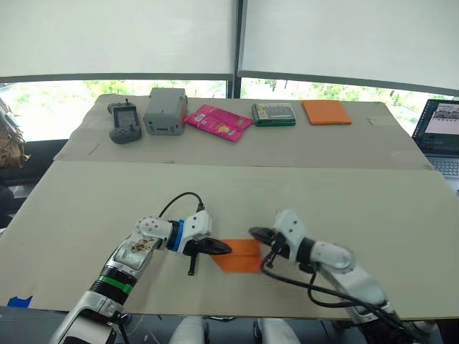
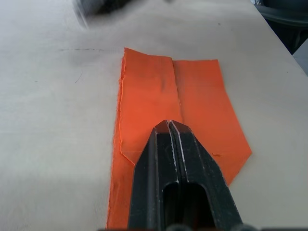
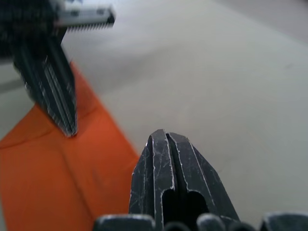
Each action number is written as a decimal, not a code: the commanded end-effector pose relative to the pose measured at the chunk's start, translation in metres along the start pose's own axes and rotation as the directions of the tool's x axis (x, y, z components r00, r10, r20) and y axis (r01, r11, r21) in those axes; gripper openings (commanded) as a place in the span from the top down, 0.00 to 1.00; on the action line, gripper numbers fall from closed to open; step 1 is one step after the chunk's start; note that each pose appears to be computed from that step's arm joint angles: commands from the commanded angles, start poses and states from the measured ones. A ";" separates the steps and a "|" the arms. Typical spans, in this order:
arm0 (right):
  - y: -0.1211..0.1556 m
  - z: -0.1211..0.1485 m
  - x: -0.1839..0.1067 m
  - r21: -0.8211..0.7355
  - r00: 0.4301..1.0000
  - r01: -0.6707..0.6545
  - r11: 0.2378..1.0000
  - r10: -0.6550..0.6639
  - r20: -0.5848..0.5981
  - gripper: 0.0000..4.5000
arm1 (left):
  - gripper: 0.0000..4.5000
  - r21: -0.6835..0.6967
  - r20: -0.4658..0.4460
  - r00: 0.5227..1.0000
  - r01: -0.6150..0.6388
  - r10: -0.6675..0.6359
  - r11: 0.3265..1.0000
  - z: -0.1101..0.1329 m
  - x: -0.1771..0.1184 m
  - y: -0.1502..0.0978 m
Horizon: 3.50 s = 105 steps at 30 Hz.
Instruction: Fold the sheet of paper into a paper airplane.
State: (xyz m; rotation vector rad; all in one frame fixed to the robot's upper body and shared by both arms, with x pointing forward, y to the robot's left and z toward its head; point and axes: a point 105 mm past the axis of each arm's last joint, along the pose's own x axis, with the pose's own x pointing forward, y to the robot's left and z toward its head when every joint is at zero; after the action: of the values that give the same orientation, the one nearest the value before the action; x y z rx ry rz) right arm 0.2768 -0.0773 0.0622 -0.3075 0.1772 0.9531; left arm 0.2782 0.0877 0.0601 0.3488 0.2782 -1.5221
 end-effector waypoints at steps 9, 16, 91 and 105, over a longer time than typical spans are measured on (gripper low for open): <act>-0.005 -0.036 -0.001 -0.073 0.994 0.002 0.997 -0.010 -0.106 0.99 | 1.00 -0.080 -0.098 0.987 -0.133 0.125 0.988 -0.029 -0.030 -0.004; -0.005 -0.035 0.002 -0.088 0.995 -0.006 0.996 -0.002 -0.099 0.99 | 1.00 -0.072 -0.145 0.966 -0.228 0.216 0.971 -0.035 -0.058 -0.002; 0.006 0.012 -0.018 0.456 0.934 -0.317 0.832 0.358 -0.003 0.99 | 1.00 -0.076 -0.045 0.981 -0.193 0.190 0.978 -0.018 -0.022 -0.016; -0.010 0.038 -0.021 0.335 0.942 -0.332 0.882 0.328 0.069 0.99 | 1.00 -0.283 0.141 0.931 -0.289 0.338 0.915 0.029 -0.095 0.009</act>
State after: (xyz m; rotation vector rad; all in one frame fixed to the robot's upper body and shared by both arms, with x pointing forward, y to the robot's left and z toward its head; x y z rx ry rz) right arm 0.2687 -0.0851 0.0840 0.0863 0.4916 1.2205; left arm 0.2826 0.1629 0.1033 0.0523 0.3109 -1.1557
